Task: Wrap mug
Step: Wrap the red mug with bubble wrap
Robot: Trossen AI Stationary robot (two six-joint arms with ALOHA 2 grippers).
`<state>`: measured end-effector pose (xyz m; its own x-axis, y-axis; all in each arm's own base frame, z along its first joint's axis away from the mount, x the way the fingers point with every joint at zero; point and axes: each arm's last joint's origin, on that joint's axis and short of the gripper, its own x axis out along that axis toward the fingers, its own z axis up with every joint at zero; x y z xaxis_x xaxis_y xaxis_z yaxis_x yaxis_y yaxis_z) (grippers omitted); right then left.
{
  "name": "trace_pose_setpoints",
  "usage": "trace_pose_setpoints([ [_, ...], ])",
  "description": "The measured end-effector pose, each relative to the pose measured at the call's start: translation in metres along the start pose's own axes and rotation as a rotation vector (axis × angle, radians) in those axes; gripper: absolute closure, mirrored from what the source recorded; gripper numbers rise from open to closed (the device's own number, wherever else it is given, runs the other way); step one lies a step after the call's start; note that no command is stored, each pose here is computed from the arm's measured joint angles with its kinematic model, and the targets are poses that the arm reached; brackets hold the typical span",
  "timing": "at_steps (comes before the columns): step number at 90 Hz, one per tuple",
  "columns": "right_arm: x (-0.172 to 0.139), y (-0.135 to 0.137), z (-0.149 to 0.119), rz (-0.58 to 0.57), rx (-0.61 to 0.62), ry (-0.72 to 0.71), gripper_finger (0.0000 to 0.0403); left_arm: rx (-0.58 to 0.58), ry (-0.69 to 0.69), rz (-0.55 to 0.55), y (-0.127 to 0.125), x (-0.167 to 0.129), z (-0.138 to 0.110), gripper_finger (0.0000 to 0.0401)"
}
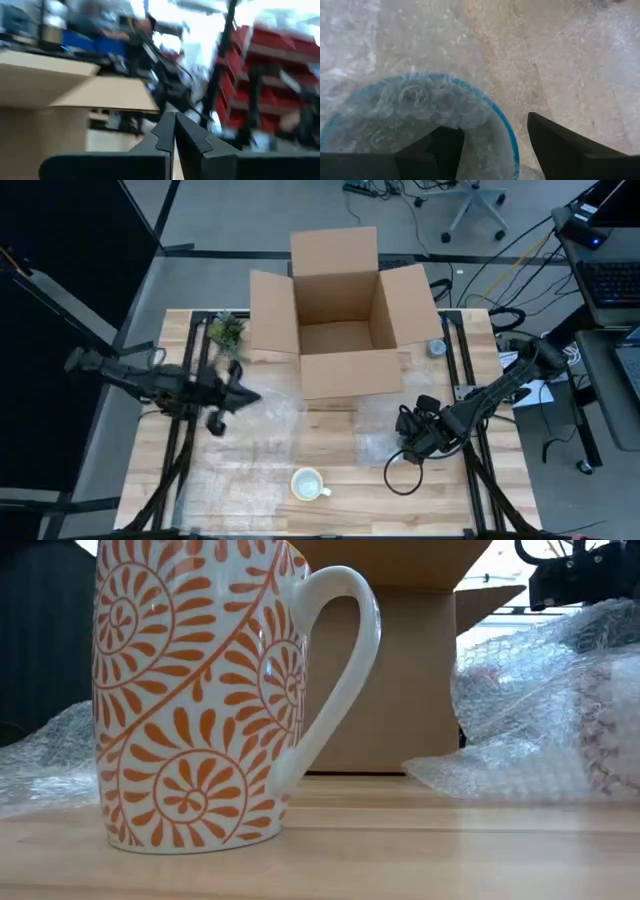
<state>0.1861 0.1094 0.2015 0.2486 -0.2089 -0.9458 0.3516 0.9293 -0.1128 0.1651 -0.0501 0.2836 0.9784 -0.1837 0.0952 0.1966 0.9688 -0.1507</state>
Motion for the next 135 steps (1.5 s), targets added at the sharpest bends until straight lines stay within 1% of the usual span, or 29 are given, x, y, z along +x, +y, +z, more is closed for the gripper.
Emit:
trace_pose_setpoints([
  [5,0.0,0.0,0.0,0.0,0.002,0.0,0.0202,0.025,0.079,-0.008,-0.013,0.016,0.001,0.0401],
  [11,0.0,0.0,0.0,0.0,0.001,0.0,0.0202,0.048,0.138,-0.012,-0.03,0.031,0.005,0.0401],
  [23,0.0,0.001,-0.001,0.001,-0.02,-0.001,0.0202,0.097,0.182,-0.006,-0.063,0.055,0.008,0.0401],
  [28,0.0,0.001,-0.001,0.001,-0.029,-0.001,0.0202,0.132,0.215,0.012,-0.071,0.064,0.0,0.0401],
  [36,0.0,0.001,-0.001,-0.001,-0.034,-0.003,0.0202,0.168,0.267,0.07,-0.079,0.08,-0.02,0.0401],
  [43,0.0,0.001,-0.001,0.0,-0.026,-0.002,0.0202,0.171,0.257,0.106,-0.082,0.097,-0.039,0.0401],
  [49,0.0,0.001,-0.001,0.001,-0.008,-0.002,0.0202,0.162,0.204,0.118,-0.082,0.113,-0.053,0.0401],
  [56,0.0,0.001,-0.001,0.002,0.004,0.0,0.0202,0.178,0.158,0.134,-0.08,0.133,-0.066,0.0401],
  [66,0.0,0.001,-0.001,0.002,0.004,0.0,0.0202,0.245,0.205,0.154,-0.082,0.159,-0.086,0.0401],
  [73,0.0,0.001,-0.001,0.003,0.002,0.001,0.0202,0.255,0.226,0.164,-0.083,0.177,-0.098,0.0401],
  [86,0.0,0.001,-0.001,0.003,-0.001,0.002,0.0202,0.252,0.216,0.196,-0.08,0.211,-0.107,0.0401],
  [101,0.0,0.001,-0.001,0.004,0.0,0.002,0.0202,0.248,0.212,0.238,-0.07,0.24,-0.116,0.0401],
  [120,0.0,0.001,-0.001,0.004,-0.002,0.002,0.0202,0.243,0.202,0.263,-0.059,0.268,-0.126,0.0401],
  [135,0.0,0.001,-0.001,0.005,-0.018,0.002,0.0202,0.238,0.21,0.264,-0.039,0.286,-0.137,0.0401],
])
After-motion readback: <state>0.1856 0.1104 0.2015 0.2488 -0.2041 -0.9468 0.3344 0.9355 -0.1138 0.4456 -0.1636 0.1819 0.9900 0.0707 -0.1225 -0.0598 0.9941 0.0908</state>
